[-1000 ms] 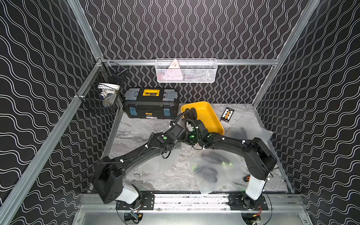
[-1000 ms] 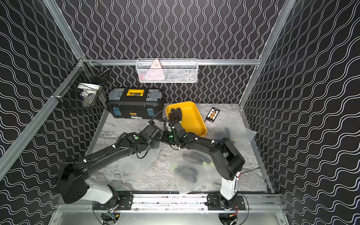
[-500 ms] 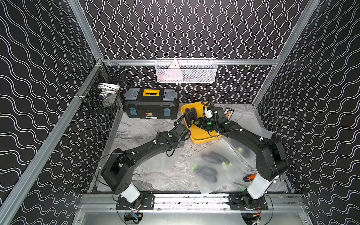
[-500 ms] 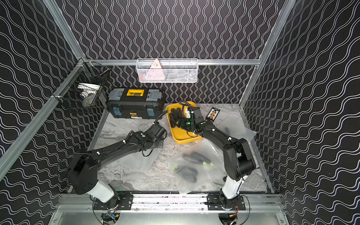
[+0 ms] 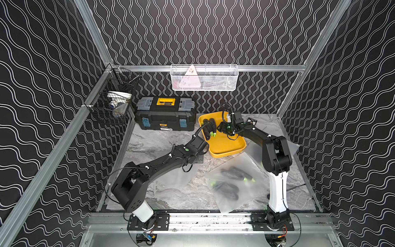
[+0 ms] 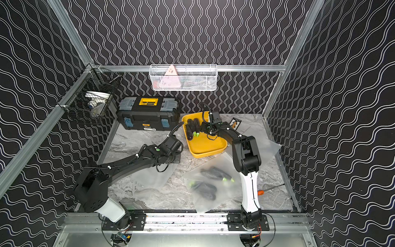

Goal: Place the eggplant in a zip-top bag and seal the zipper
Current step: Pick up the eggplant from the basket.

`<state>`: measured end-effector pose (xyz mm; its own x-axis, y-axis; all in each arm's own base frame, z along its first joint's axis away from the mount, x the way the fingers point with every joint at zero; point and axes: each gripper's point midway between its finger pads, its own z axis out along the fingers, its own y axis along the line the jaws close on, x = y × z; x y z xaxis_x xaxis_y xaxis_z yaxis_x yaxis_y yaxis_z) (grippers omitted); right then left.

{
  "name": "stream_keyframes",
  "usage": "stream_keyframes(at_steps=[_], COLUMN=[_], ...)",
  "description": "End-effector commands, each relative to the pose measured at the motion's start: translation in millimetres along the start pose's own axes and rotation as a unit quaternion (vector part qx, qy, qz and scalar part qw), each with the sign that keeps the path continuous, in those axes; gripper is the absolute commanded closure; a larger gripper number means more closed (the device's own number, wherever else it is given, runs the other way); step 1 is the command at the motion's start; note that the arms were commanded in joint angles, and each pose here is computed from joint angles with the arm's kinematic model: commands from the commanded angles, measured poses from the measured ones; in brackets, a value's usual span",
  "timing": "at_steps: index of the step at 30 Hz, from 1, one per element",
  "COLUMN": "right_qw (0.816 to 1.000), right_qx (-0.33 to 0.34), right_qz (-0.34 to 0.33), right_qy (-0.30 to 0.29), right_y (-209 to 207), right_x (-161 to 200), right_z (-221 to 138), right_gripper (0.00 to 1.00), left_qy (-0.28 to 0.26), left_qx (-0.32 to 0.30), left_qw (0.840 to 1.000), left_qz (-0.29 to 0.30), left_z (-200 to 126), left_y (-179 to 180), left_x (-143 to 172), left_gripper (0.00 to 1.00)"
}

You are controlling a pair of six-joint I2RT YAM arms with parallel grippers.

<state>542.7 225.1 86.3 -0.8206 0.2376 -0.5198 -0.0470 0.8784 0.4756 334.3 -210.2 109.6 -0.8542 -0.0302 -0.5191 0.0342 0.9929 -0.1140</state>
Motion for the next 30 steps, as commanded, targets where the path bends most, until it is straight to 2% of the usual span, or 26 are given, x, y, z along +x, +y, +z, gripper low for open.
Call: stream_keyframes(at_steps=[1, 11, 17, 20, 22, 24, 30], right_qw=[1.000, 1.000, 1.000, 1.000, 1.000, 1.000, 0.999], right_qx=[-0.015, -0.009, 0.009, 0.014, 0.014, 0.007, -0.003], right_qz=[-0.013, 0.017, 0.003, -0.005, -0.006, -0.003, -0.028], right_qy=[-0.003, -0.005, -0.009, -0.004, -0.002, -0.003, -0.030], right_y=[5, -3, 1, 4, 4, 4, 20], right_x=[-4, -8, -8, -3, 0, 3, -15], right_z=[12, 51, 64, 70, 71, 70, 35], right_gripper=[0.40, 0.43, 0.47, 0.56, 0.66, 0.73, 0.76], left_qy=[0.000, 0.004, 0.001, 0.000, 0.000, 0.001, 0.002], left_qx=[0.017, 0.026, 0.026, 0.025, 0.024, 0.022, 0.026], left_qw=[1.000, 1.000, 1.000, 1.000, 1.000, 1.000, 1.000], left_qz=[0.005, 0.004, 0.004, 0.005, 0.006, 0.008, 0.005], left_z=[-2, -5, -8, -9, -9, -8, -5], left_y=[-4, -4, -3, -2, -2, -1, -3], left_x=[1, 5, 5, 4, 4, 4, 3], left_gripper=[1.00, 1.00, 1.00, 1.00, 1.00, 1.00, 1.00])
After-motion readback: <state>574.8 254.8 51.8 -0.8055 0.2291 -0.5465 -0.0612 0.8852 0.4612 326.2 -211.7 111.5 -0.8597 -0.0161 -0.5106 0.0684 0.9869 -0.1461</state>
